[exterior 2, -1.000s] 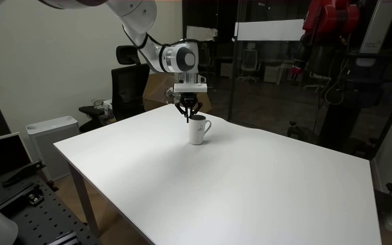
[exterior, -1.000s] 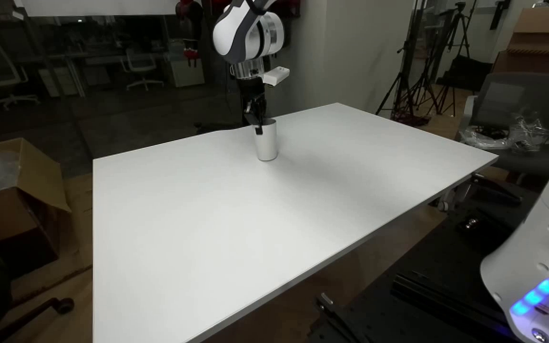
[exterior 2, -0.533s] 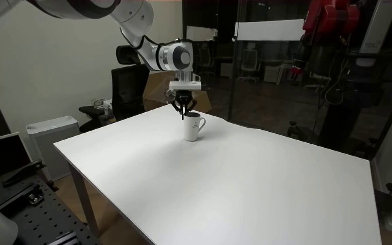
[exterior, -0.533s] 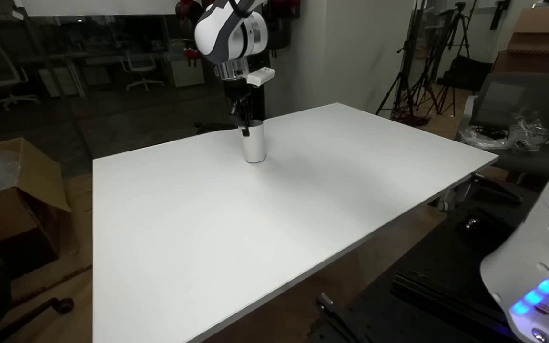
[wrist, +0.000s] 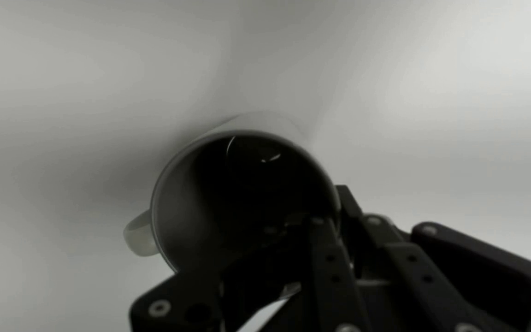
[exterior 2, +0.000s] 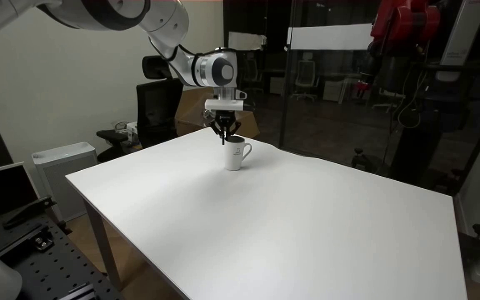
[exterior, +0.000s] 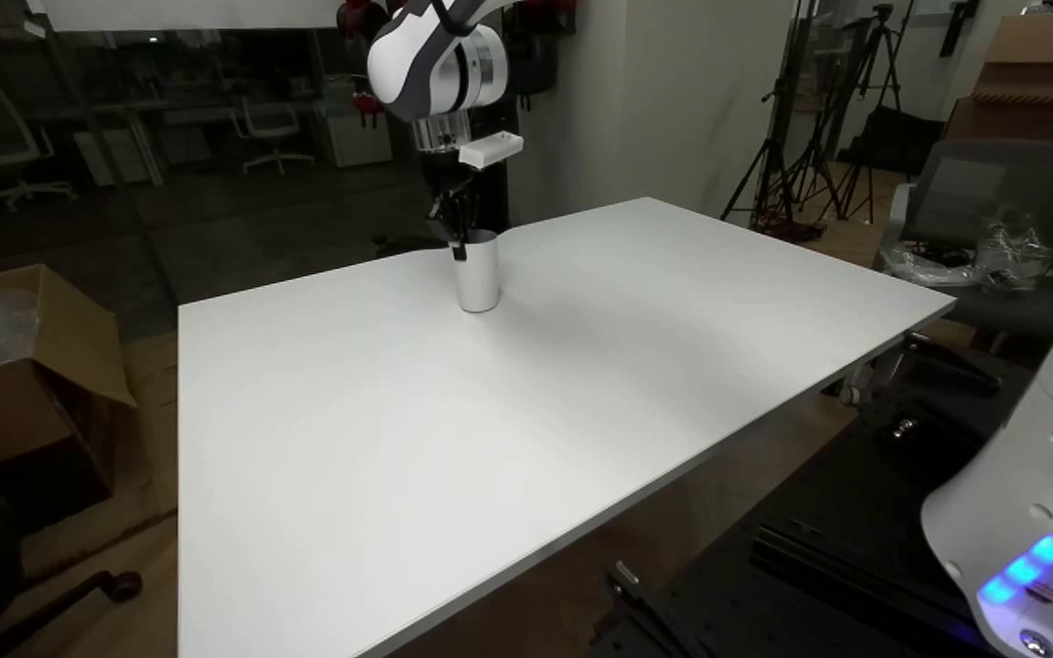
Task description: Move the mug to the left
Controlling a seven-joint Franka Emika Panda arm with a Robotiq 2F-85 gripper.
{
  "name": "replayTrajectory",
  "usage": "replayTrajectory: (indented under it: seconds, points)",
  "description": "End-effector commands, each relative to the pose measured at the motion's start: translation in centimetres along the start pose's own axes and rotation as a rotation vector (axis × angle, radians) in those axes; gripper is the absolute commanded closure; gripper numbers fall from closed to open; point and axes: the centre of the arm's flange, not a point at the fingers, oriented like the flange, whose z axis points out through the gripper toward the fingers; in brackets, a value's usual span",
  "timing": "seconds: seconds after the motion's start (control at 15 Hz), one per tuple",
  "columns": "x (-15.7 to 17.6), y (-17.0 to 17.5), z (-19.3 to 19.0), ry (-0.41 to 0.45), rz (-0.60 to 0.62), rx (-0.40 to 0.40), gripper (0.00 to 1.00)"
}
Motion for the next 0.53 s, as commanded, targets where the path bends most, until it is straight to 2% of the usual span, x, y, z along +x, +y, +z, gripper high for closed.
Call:
replayTrajectory:
  seconds: [0.0, 0.07, 0.13, 0.47]
  points:
    - [1.27, 0.51, -0.34, 0.033, 0.082, 0.017, 0.98]
    - [1.28, 0.54, -0.34, 0.037, 0.089, 0.021, 0.66]
    - [1.29, 0.56, -0.35, 0.037, 0.096, 0.023, 0.65]
    - [1.35, 0.55, -0.13, 0.036, 0.094, 0.034, 0.32]
